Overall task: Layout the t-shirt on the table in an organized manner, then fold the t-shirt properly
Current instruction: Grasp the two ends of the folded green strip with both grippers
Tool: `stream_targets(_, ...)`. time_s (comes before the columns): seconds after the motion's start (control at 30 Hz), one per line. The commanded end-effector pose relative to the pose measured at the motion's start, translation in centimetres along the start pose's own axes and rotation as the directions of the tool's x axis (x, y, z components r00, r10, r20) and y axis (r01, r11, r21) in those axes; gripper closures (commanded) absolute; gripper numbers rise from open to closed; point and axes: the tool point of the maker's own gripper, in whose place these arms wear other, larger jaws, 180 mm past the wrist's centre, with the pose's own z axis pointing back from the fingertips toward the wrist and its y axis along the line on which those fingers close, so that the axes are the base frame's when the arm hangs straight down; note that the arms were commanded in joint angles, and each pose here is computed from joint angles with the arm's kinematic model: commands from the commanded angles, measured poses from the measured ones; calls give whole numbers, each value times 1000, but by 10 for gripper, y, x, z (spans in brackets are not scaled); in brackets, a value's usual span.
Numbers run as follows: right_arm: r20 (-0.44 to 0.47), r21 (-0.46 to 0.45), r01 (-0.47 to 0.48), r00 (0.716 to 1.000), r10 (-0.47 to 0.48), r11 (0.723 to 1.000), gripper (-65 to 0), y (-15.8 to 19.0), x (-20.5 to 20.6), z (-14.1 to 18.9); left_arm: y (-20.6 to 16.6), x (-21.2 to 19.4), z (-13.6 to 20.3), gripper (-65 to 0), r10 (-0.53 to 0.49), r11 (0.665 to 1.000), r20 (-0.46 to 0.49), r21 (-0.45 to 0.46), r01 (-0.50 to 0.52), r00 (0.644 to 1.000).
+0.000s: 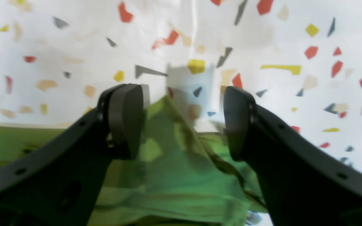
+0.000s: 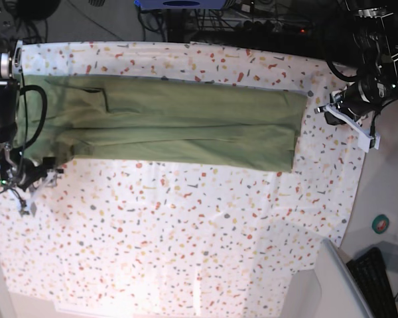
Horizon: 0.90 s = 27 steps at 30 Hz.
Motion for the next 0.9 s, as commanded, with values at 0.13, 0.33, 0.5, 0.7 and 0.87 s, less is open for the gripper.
stream_targets(0.13,66,-6,-10,998,11,1000,-383,2,25,4,0,12,4,0,-12,1000,36,-4,12,999)
stream_targets(0.33,27,7,29,999,-29,1000,-372,2,-1,-12,1,10,4,0,-12,1000,32,-2,12,999)
stream_targets(0.5,59,8,34,998,-34,999,-135,1,0,-13,2,10,5,0,-12,1000,33,0,12,999)
stream_targets(0.7,64,11,32,997,-33,999,0,2,3,-13,2,10,5,0,-12,1000,31,0,12,999)
stream_targets(0.87,133,3,71,989,-71,997,0,-7,11,-1,2,10,5,0,-13,1000,29,1,13,999)
